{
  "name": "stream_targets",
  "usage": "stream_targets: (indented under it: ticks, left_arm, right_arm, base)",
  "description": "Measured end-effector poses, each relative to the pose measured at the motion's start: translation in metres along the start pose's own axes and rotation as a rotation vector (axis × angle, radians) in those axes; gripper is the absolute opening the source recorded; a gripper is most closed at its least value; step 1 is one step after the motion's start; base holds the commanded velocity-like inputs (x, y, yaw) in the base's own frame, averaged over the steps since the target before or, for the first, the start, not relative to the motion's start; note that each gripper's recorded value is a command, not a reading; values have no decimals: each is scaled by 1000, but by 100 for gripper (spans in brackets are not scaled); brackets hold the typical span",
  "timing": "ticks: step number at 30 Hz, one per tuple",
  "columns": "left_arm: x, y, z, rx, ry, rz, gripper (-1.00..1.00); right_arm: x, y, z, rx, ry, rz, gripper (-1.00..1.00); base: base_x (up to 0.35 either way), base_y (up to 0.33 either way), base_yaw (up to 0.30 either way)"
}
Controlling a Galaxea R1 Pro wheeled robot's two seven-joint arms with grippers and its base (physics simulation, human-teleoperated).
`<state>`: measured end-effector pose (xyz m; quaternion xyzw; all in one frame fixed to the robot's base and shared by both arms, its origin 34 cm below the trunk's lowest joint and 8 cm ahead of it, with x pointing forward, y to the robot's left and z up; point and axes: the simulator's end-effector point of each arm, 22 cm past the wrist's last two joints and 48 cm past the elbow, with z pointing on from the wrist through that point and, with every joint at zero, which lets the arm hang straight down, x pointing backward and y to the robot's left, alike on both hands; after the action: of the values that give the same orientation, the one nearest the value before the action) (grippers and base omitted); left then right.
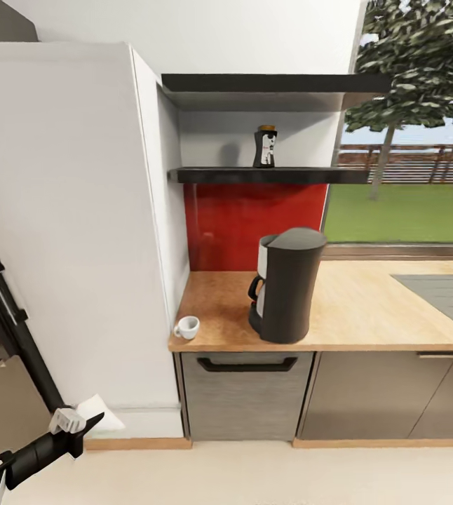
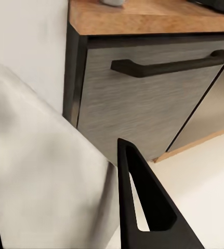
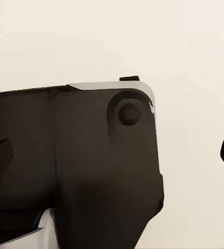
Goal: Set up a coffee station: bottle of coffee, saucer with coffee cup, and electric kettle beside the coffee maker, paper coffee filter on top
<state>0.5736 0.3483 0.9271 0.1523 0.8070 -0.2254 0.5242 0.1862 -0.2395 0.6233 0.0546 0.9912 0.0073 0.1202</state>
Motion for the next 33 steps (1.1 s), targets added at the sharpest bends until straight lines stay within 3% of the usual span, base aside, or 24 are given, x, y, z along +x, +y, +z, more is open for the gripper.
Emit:
stream_targets:
  ticks: [7,33]
  left_arm:
    - [0,0,0,0,0,1,-100]
    - [0,0,0,1,1,2,-100]
  right_arm:
    - [-1,0,0,1,-1,0,100]
    - [-2,0,0,1,-4,2,100]
  base:
    - [0,181,-147]
    - [0,3,-4]
